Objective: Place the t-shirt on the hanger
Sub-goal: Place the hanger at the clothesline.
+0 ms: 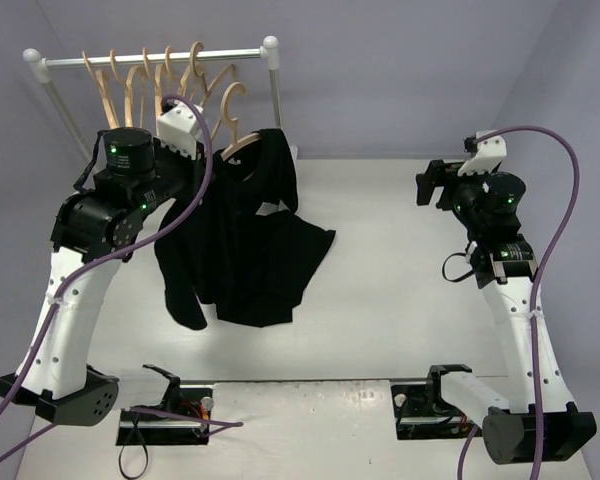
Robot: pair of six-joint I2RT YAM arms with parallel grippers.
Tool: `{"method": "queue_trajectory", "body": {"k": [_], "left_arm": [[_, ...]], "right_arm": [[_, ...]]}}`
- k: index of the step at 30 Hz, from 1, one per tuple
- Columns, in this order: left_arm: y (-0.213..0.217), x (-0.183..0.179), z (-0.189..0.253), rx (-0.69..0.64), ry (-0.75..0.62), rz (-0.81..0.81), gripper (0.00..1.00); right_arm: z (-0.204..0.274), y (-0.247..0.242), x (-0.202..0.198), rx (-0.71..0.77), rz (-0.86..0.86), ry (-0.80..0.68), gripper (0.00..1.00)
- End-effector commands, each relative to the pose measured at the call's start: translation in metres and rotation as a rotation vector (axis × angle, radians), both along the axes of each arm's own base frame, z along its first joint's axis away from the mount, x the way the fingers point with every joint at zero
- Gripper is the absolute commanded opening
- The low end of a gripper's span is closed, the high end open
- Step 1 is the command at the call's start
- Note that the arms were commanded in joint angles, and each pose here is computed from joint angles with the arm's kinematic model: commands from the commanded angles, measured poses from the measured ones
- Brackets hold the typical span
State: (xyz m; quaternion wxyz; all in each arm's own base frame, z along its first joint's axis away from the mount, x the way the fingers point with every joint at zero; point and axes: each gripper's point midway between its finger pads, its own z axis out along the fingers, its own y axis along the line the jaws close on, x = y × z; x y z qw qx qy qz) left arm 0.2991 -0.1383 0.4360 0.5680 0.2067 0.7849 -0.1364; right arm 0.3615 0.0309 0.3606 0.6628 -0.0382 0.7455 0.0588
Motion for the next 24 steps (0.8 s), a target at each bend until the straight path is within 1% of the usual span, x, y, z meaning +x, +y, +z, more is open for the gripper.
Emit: {"method": "queue_trajectory", "body": {"k": [1,4,6,7,8,13,14,15,17,20,24], "left_arm": [[0.006,0.009,0.045,-0.081,-0.145,0.075,0.0],[0.012,0.031,0.04,-0.055,-0.138,0.149,0.0],[0.011,0.047,0.048,-0.069,-0.167,0.179,0.0],[0.014,0.051,0.059,-0.082,-0.193,0.202,0.0],[0.012,0.062,0.057,-0.077,-0.186,0.22,0.0],[0.007,0.104,0.074,-0.087,-0.228,0.272,0.0],[0.006,0.114,0.075,-0.088,-0.231,0.284,0.0],[0.007,0.116,0.076,-0.089,-0.232,0.291,0.0],[0.008,0.135,0.08,-0.099,-0.245,0.318,0.0],[0.006,0.154,0.081,-0.104,-0.263,0.333,0.0],[-0.001,0.169,0.076,-0.117,-0.264,0.329,0.0]], "right_arm": [[0.009,0.013,-0.007,0.059,0.042,-0.057,0.78],[-0.001,0.019,-0.009,0.069,0.058,-0.036,0.78],[-0.005,0.022,-0.011,0.074,0.066,-0.03,0.78],[-0.006,0.025,-0.011,0.075,0.075,-0.027,0.78],[-0.006,0.026,-0.012,0.075,0.08,-0.027,0.78],[-0.003,0.038,-0.017,0.073,0.131,-0.036,0.78],[-0.003,0.039,-0.017,0.073,0.136,-0.036,0.78],[-0.002,0.04,-0.018,0.073,0.139,-0.038,0.78],[-0.002,0.043,-0.02,0.073,0.148,-0.041,0.78],[-0.002,0.045,-0.024,0.075,0.159,-0.044,0.78],[-0.004,0.047,-0.028,0.073,0.169,-0.043,0.78]]}}
